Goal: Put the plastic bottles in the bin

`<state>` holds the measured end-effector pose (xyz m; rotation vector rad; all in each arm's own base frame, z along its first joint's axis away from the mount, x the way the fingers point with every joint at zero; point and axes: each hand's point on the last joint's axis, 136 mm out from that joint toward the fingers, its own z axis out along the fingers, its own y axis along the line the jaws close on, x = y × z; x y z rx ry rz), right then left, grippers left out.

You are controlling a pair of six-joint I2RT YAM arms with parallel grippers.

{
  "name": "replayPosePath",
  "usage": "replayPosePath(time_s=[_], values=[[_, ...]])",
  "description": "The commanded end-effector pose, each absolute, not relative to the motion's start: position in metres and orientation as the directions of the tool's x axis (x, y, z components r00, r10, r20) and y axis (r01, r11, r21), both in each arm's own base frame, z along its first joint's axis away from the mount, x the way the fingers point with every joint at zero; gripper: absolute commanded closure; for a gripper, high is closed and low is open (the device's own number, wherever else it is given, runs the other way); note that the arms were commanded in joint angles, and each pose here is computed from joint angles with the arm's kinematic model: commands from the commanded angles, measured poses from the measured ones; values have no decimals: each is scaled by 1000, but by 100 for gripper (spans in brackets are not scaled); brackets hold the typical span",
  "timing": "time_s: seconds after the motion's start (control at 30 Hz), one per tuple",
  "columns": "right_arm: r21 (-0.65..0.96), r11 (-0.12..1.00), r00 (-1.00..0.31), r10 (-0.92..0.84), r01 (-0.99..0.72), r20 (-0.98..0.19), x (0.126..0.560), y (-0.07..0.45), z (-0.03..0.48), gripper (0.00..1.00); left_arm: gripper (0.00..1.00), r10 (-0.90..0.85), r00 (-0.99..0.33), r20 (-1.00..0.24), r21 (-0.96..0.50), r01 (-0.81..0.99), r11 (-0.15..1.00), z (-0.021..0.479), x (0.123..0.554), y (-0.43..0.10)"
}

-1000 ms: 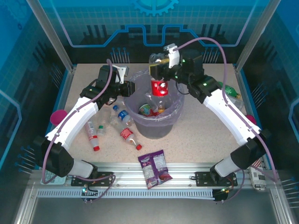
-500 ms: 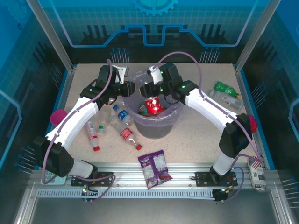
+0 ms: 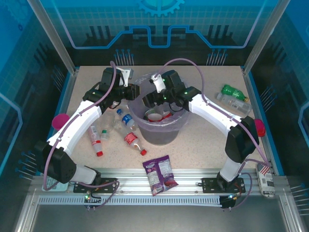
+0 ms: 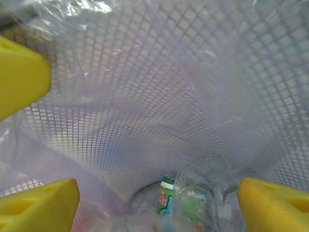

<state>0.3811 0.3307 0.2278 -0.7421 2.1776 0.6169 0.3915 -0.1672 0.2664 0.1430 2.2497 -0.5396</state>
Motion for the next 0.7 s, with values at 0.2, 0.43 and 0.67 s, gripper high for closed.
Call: replayPosePath(time_s=[0.2, 0.43, 0.67], values=[[59, 663, -414, -393, -747, -821, 354, 336, 292, 10, 70, -69, -684, -726, -331, 260, 907, 261, 388, -163], [-88, 653, -229, -385, -752, -894, 338, 316, 364, 9, 70, -78, -690, -719, -340, 252, 906, 258, 389, -164], [-258, 742, -116, -411, -619, -904, 343, 258, 406, 8, 70, -82, -693, -716, -346, 250, 904, 257, 390, -164]])
